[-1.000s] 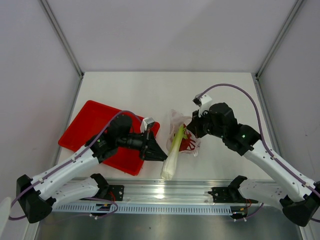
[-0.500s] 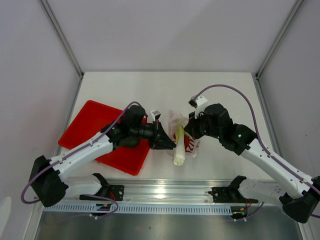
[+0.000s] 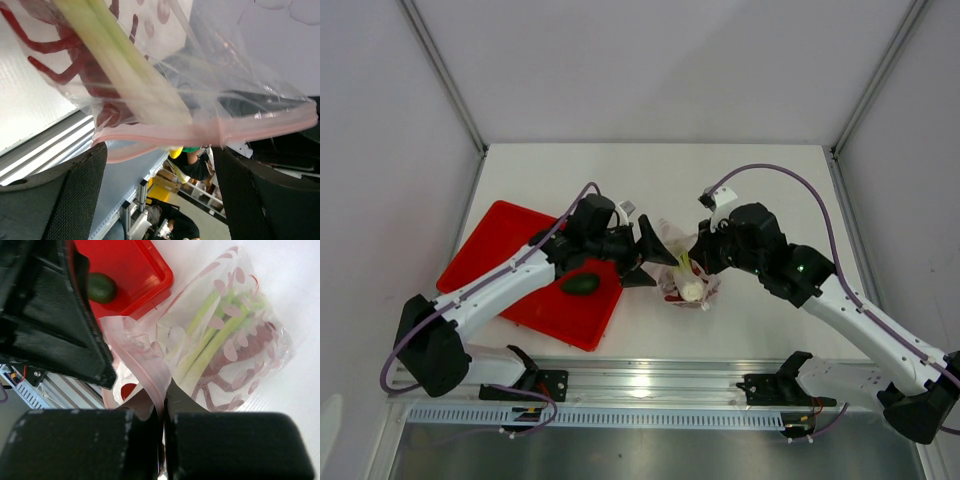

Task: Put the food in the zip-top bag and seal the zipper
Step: Place the fake vegetable in the zipper food storage bag, then pick up the fake fruit from the bin.

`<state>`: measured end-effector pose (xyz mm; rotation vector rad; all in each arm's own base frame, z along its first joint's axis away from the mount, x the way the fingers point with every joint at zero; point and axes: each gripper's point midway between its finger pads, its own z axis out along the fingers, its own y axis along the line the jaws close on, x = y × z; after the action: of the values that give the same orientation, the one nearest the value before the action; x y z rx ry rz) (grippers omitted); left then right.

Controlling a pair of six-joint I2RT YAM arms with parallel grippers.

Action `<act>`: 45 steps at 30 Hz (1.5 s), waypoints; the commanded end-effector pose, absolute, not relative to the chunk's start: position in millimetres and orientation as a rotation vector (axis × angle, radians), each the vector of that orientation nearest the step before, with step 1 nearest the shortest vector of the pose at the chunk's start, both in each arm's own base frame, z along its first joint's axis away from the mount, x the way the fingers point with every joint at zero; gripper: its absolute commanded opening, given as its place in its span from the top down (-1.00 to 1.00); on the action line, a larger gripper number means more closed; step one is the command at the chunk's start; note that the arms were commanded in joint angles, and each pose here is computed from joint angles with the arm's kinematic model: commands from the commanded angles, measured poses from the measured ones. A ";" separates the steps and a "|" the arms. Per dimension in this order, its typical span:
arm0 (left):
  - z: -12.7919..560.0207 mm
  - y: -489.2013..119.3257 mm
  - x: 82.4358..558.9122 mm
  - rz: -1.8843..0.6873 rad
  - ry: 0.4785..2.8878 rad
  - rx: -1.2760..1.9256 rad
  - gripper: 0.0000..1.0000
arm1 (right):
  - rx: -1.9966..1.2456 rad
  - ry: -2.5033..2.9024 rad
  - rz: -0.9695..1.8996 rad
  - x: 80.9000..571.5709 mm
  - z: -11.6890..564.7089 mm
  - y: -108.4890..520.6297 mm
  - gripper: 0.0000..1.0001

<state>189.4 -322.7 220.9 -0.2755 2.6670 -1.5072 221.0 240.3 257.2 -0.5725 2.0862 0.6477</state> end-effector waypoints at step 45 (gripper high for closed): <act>97.5 -136.3 214.3 -0.413 2.595 -1.506 -0.99 | -0.376 2.090 0.456 247.8 280.6 201.5 1.00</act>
<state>208.2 -122.8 88.7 -1.2893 2.6358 -0.3170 247.0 201.7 252.1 -0.4056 2.1652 0.4127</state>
